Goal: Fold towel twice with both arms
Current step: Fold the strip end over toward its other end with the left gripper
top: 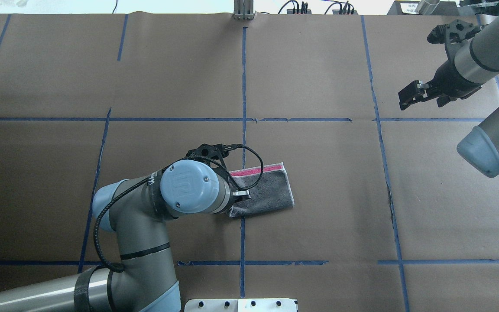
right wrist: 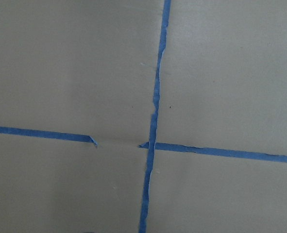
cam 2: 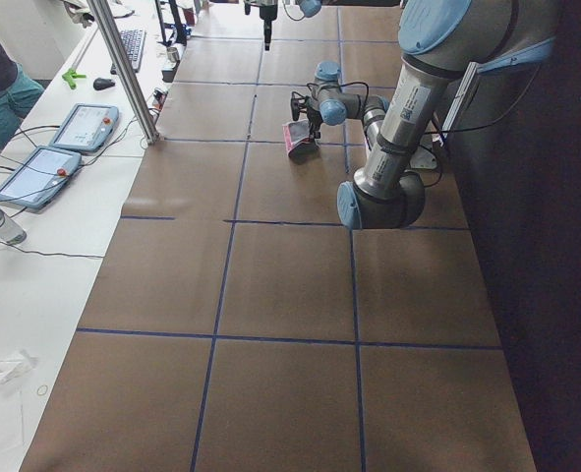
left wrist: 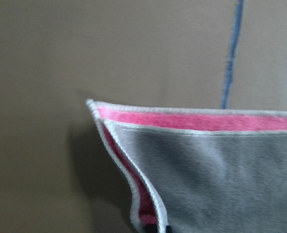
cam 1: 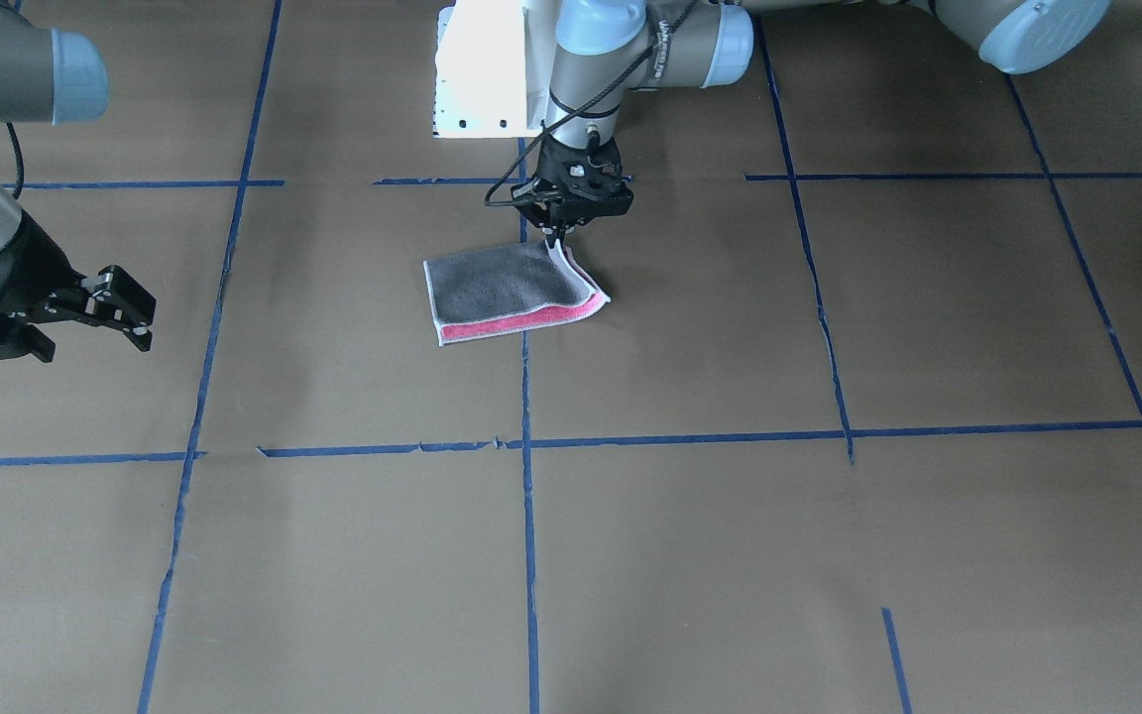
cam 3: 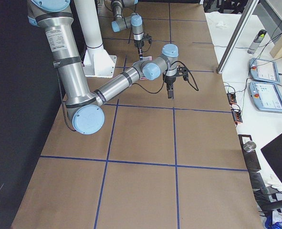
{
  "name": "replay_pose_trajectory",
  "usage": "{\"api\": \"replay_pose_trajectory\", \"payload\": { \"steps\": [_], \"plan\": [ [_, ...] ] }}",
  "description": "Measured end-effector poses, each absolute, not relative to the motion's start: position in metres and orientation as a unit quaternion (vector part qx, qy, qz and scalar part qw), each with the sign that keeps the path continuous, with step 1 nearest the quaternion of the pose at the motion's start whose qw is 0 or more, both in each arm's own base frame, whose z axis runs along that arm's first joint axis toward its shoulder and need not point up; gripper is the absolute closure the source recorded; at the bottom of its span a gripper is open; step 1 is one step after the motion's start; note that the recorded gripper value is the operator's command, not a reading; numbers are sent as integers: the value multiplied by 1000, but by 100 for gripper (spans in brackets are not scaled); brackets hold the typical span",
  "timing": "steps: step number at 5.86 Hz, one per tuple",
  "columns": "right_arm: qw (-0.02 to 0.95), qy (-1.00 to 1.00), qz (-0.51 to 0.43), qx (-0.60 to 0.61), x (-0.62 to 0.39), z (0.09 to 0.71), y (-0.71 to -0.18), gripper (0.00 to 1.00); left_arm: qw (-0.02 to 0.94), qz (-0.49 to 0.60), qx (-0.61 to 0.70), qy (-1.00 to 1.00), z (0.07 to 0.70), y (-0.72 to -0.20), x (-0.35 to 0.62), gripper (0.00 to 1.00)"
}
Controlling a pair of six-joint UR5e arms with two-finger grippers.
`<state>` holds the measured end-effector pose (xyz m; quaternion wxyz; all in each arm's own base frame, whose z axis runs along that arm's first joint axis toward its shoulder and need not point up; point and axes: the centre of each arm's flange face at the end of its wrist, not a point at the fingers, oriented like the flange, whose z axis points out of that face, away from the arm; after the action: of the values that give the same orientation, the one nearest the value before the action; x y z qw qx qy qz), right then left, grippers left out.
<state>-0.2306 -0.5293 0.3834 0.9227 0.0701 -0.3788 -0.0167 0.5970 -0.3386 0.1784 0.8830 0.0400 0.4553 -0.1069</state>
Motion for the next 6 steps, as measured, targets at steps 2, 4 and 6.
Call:
{"api": "replay_pose_trajectory", "payload": {
  "steps": [2, 4, 6],
  "plan": [
    [924, -374, -19, 70, -218, 395, -529, 0, 884, -112, 54, 450, 139, -354, 639, 100],
    [926, -372, -20, 69, -214, 400, -529, 0, 887, -111, 63, 443, 117, -362, 666, 100],
    [926, -371, -19, 69, -213, 401, -529, 0, 892, -92, 73, 437, 102, -365, 684, 99]
  ]
}}
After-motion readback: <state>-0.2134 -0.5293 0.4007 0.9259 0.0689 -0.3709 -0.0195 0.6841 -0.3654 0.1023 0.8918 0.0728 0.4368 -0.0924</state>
